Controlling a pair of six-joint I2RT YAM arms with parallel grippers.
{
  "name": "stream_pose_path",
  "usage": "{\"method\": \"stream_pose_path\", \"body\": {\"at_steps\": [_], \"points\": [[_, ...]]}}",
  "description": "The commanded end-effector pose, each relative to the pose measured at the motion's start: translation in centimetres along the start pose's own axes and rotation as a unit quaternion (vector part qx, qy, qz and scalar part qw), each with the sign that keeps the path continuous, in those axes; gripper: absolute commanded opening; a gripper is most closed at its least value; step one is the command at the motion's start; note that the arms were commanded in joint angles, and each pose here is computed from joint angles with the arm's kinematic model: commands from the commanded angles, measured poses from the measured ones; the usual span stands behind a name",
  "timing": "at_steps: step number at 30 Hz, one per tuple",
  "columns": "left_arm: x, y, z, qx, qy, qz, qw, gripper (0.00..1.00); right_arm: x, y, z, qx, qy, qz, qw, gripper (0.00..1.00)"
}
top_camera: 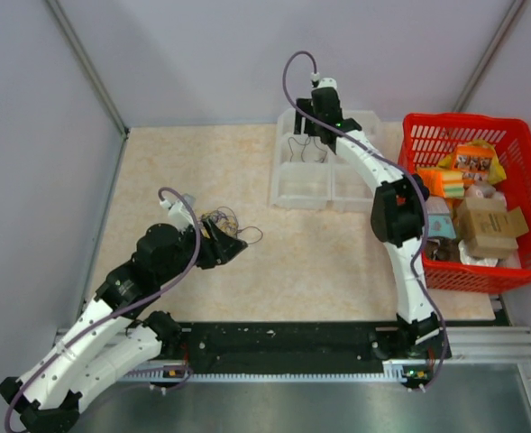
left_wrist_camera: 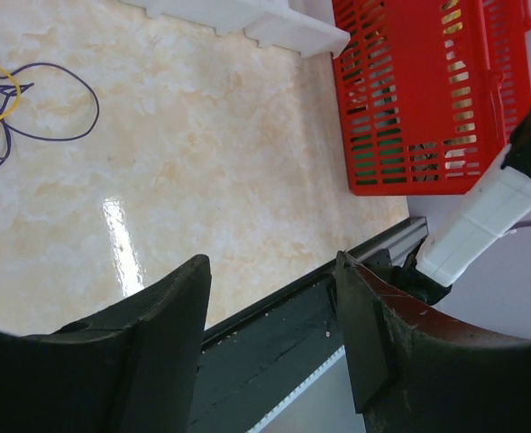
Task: Untangle the cables
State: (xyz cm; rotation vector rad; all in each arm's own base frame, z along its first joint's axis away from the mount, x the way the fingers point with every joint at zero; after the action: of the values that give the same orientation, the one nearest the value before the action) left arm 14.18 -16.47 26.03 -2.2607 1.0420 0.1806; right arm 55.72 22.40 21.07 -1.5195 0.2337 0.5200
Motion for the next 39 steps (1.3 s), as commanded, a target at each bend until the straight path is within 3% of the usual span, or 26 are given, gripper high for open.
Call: {"method": "stream_pose_path", "body": {"at_steps": [1, 7, 11, 15, 18, 27, 31, 39], "points": [[-0.7, -0.5, -0.6, 0.006, 0.025, -0.025, 0.999, 0.62, 2.3, -1.1, -1.7, -0.037, 0.040, -0.027, 0.998, 0.77], [-0.9, -0.7, -0.7, 0.020, 0.025, -0.023, 0.999, 0.62, 5.3, 0.9, -2.3, -0.082, 0.046, -0.015, 0.995, 0.79], [-0.9, -0.6, -0.6, 0.025, 0.026, -0.024, 0.999, 0.62, 6.6, 2.4, -2.4, -0.105, 0.041, -0.005, 0.994, 0.74], [-0.9, -0.8, -0.7, 0.030, 0.027, -0.027, 0.999, 0.63, 7.1, 3.1, -2.5, -0.108, 0.040, 0.001, 0.993, 0.61], [-0.9, -0.9, -0.9, 0.033, 0.028, -0.026, 0.999, 0.63, 7.0, 3.6, -2.6, -0.111, 0.042, 0.007, 0.993, 0.42], [-0.9, -0.8, -1.0, 0.032, 0.034, -0.023, 0.999, 0.63, 7.0, 5.4, -4.0, -0.210, 0.059, 0.045, 0.975, 0.20], [-0.8, -0.7, -1.1, 0.029, 0.037, -0.021, 0.999, 0.63, 6.5, 4.6, -2.7, -0.214, 0.008, 0.037, 0.976, 0.00], [-0.9, -0.7, -1.1, 0.027, 0.040, -0.025, 0.999, 0.63, 1.2, -1.5, -1.3, -0.146, -0.022, -0.024, 0.989, 0.00]]}}
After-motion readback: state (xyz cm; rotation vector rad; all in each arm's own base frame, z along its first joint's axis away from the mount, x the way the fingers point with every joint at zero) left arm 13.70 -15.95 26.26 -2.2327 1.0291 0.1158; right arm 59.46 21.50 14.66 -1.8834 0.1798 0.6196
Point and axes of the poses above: each gripper's point midway between its finger pads, its own x axis out along the fingers, its own z axis along the line the jaws close on, y = z × x, the point moved 5 cm from there along -x, back along the fingers, and after that the axes turned 7 degrees about -x, right-handed, at the moved point
